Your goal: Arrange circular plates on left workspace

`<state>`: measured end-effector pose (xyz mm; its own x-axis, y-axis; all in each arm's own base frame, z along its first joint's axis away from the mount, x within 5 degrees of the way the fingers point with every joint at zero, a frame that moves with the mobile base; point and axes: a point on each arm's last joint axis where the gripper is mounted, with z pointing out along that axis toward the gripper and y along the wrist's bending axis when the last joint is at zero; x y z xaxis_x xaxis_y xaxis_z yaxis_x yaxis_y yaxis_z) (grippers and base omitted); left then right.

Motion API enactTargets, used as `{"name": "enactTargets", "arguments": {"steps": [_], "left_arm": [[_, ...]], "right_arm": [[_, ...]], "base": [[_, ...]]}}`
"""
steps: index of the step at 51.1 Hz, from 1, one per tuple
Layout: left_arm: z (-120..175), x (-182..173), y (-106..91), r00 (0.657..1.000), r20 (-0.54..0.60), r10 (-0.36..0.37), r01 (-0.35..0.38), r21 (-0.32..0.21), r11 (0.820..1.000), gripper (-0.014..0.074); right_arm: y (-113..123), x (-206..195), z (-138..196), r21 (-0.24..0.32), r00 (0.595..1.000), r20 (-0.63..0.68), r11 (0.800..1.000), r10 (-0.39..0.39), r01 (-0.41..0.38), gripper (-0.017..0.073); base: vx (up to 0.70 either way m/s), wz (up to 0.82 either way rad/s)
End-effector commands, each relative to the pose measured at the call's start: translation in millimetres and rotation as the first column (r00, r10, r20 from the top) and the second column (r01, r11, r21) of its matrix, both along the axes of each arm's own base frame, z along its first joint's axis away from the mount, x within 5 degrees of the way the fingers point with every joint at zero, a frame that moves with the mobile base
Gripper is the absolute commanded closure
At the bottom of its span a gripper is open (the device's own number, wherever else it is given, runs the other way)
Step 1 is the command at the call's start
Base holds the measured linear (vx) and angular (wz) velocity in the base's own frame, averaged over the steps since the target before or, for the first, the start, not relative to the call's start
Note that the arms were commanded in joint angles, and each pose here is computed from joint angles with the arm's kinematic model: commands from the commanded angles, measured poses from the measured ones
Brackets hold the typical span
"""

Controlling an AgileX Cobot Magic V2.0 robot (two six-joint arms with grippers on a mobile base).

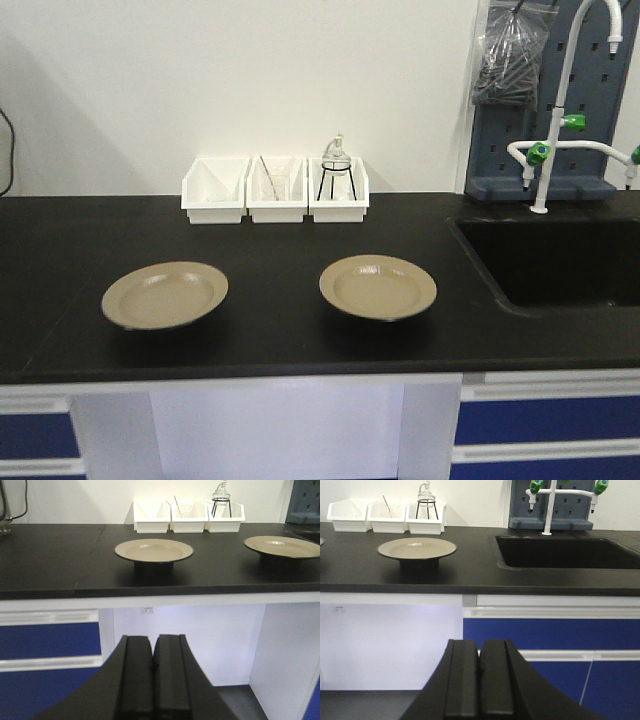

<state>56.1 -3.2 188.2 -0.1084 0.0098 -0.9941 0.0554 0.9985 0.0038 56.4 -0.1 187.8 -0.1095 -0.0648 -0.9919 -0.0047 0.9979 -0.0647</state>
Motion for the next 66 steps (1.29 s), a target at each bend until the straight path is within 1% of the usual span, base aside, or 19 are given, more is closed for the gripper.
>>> {"name": "enactTargets", "arguments": {"steps": [1, 41, 54, 66], "left_arm": [[0.8, 0.8, -0.1, 0.998, 0.067, -0.001, 0.002, -0.012, 1.0, 0.0594], [0.8, 0.8, -0.1, 0.998, 0.067, -0.001, 0.002, -0.012, 1.0, 0.0594], [0.8, 0.8, -0.1, 0.998, 0.067, -0.001, 0.002, -0.012, 1.0, 0.0594], [0.8, 0.8, -0.1, 0.998, 0.067, -0.001, 0.002, -0.012, 1.0, 0.0594]], "right_arm": [[-0.5, 0.3, 0.8, -0.011, 0.997, 0.073, 1.0, -0.007, 0.008, 0.0564], [-0.5, 0.3, 1.0, -0.011, 0.997, 0.076, 1.0, -0.007, 0.008, 0.0564], [-0.5, 0.3, 1.0, -0.011, 0.997, 0.076, 1.0, -0.007, 0.008, 0.0564], [-0.5, 0.3, 1.0, -0.011, 0.997, 0.076, 1.0, -0.007, 0.008, 0.0564]], "base": [[0.47, -0.02], [0.45, 0.01], [0.29, 0.04], [0.11, 0.03]]}}
